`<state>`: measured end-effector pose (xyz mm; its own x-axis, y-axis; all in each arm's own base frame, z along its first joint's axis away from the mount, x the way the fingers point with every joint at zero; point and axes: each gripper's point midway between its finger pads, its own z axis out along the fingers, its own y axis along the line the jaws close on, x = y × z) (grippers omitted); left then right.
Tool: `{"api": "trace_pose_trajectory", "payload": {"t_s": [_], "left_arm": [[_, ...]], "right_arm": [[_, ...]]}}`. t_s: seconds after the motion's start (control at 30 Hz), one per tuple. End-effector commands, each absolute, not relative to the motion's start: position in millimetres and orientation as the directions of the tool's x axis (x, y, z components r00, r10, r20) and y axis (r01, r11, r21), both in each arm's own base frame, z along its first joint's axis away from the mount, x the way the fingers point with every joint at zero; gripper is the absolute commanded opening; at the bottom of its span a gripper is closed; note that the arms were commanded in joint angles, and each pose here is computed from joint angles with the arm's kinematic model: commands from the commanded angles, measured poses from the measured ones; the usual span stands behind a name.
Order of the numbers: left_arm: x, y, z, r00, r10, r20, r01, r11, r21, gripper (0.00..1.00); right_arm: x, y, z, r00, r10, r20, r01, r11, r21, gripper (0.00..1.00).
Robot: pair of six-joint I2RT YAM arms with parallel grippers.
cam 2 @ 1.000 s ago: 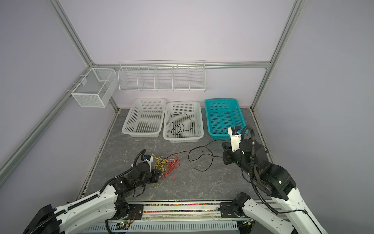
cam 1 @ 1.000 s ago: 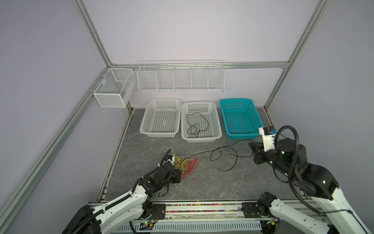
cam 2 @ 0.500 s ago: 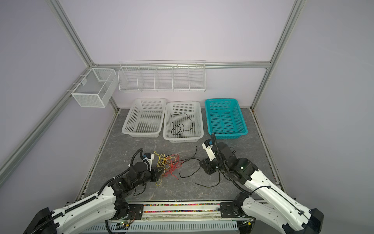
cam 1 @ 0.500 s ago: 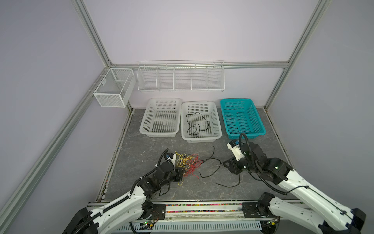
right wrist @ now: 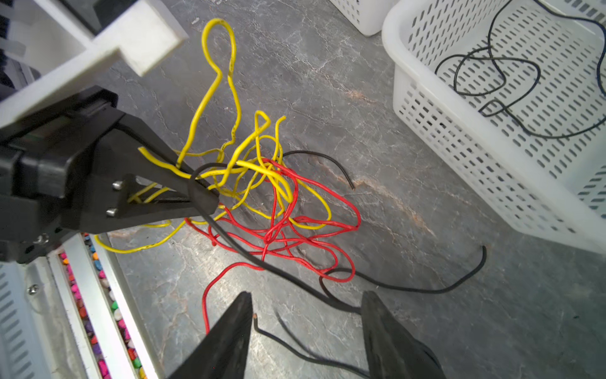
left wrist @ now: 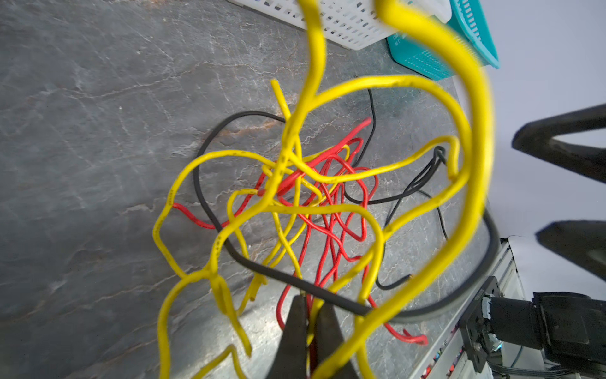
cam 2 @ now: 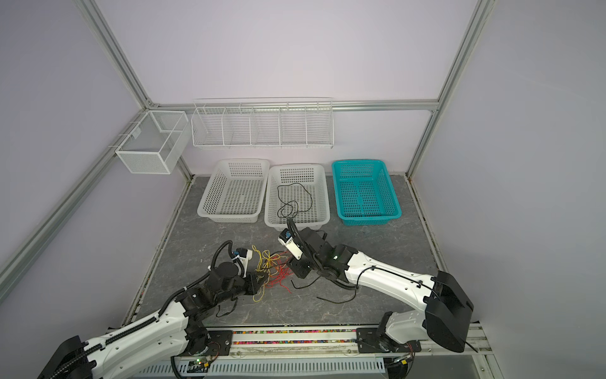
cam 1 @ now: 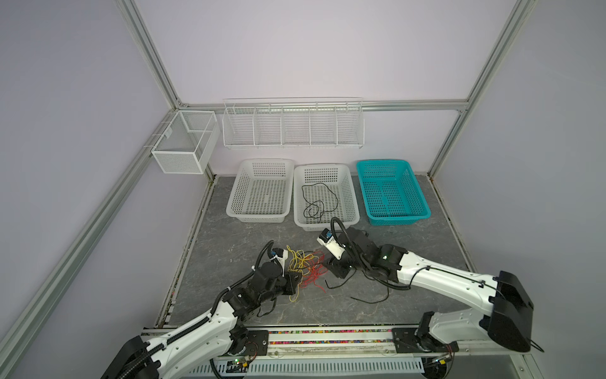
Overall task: Untangle the cables
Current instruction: 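Move the right gripper back to the bundle and grasp another black wire, then pull the black wire out with the right gripper and lift it over the white basket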
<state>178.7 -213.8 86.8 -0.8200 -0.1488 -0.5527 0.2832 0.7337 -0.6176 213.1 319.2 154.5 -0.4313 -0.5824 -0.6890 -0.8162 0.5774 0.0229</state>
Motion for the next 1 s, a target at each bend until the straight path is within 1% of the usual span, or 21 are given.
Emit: {"api": "trace_pose_trajectory", "payload": {"t_s": [0.0,0.3,0.47,0.57,0.6,0.67,0.77,0.83,0.87,0.97], "left_arm": [[182.7,-221.4,107.9,-0.798,-0.153,-0.583,0.328,0.702,-0.633,0.0],[180.7,-222.1,103.9,-0.804,-0.138,-0.578,0.332,0.702,-0.63,0.0],[180.3,-223.1,105.9,-0.804,-0.136,-0.578,0.337,0.697,-0.633,0.0],[179.7,-222.2,106.9,-0.804,-0.136,-0.579,0.337,0.698,-0.632,0.0],[179.2,-222.0,107.3,-0.803,-0.136,-0.581,0.34,0.697,-0.632,0.0],[178.5,-220.9,106.3,-0.802,-0.138,-0.581,0.339,0.697,-0.632,0.0],[177.7,-220.6,105.3,-0.805,-0.135,-0.578,0.337,0.698,-0.632,0.0],[176.3,-220.6,102.7,-0.809,-0.128,-0.573,0.337,0.699,-0.631,0.0],[175.9,-220.3,101.5,-0.811,-0.127,-0.571,0.336,0.699,-0.631,0.0],[174.4,-218.8,96.6,-0.816,-0.122,-0.566,0.33,0.704,-0.628,0.0]], "right_arm": [[220.4,333.1,165.6,-0.318,-0.609,-0.727,-0.851,0.521,-0.065,0.57],[200.8,346.6,145.6,-0.305,-0.635,-0.71,-0.9,0.436,-0.004,0.58],[203.9,350.5,127.2,-0.305,-0.68,-0.666,-0.904,0.426,-0.021,0.58],[202.3,353.9,122.4,-0.299,-0.684,-0.666,-0.911,0.413,-0.015,0.57],[204.6,353.8,120.7,-0.3,-0.685,-0.663,-0.908,0.419,-0.022,0.55],[212.3,352.0,116.1,-0.307,-0.697,-0.648,-0.895,0.443,-0.053,0.45],[227.0,344.7,122.5,-0.311,-0.704,-0.638,-0.86,0.494,-0.127,0.18],[236.9,336.8,136.9,-0.304,-0.696,-0.651,-0.828,0.531,-0.181,0.08],[242.1,332.2,147.8,-0.297,-0.685,-0.665,-0.807,0.553,-0.209,0.07],[254.4,317.6,186.3,-0.278,-0.643,-0.714,-0.751,0.609,-0.256,0.07]]}}
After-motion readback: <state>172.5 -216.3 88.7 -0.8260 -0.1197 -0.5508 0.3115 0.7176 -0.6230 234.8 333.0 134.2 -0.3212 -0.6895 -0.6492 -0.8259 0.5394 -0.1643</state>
